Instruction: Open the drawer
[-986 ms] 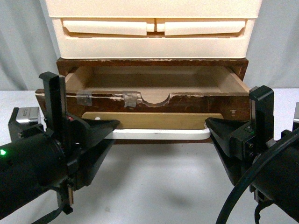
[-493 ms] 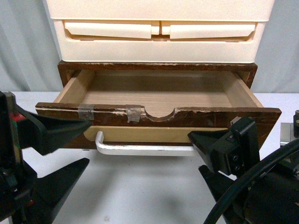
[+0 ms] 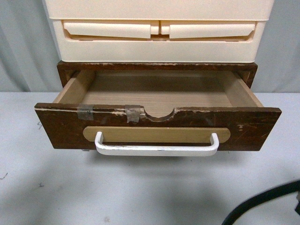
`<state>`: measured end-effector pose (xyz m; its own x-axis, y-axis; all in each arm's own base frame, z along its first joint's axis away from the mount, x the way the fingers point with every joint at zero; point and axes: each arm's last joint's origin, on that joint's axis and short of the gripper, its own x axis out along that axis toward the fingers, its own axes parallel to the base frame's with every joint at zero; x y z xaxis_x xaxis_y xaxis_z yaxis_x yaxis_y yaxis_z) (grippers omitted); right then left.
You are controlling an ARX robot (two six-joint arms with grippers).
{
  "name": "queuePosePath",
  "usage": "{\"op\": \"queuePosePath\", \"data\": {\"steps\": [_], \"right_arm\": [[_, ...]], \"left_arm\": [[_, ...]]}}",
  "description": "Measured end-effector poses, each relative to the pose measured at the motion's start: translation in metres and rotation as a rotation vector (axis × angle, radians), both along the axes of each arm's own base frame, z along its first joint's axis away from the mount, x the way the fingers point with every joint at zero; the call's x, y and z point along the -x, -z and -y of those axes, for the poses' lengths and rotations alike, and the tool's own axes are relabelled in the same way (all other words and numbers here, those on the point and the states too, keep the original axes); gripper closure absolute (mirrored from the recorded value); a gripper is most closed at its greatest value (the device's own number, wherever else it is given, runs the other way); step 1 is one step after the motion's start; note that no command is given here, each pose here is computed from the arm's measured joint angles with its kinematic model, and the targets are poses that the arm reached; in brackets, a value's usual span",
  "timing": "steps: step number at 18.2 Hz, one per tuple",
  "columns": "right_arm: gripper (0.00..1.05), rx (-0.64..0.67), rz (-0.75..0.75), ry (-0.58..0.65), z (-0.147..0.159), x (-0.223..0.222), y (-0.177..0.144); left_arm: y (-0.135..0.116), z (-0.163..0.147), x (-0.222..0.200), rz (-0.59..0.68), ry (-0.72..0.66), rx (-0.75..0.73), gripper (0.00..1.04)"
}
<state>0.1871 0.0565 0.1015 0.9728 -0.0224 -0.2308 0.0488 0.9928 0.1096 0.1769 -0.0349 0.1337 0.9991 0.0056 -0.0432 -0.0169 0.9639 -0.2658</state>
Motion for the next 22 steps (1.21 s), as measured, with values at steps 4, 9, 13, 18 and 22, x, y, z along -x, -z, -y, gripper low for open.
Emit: {"op": "queuePosePath", "data": {"steps": [4, 9, 13, 18, 22], "right_arm": [[1.03, 0.101, 0.194, -0.028, 0.023, 0.018, -0.034], [1.03, 0.109, 0.228, -0.040, 0.047, 0.046, -0.062], [1.03, 0.114, 0.243, -0.022, 0.057, 0.057, -0.067], [1.03, 0.113, 0.241, -0.027, 0.057, 0.064, -0.068], [1.03, 0.113, 0.243, -0.027, 0.057, 0.067, -0.069]], "left_arm": [[-0.013, -0.015, 0.016, 0.022, 0.000, -0.227, 0.98], [-0.034, -0.035, 0.046, 0.048, 0.008, -0.252, 1.03], [-0.034, -0.035, 0.052, 0.044, 0.011, -0.252, 1.03], [-0.035, -0.035, 0.058, 0.045, 0.011, -0.252, 1.03], [-0.036, -0.035, 0.061, 0.056, 0.010, -0.252, 1.03]]}}
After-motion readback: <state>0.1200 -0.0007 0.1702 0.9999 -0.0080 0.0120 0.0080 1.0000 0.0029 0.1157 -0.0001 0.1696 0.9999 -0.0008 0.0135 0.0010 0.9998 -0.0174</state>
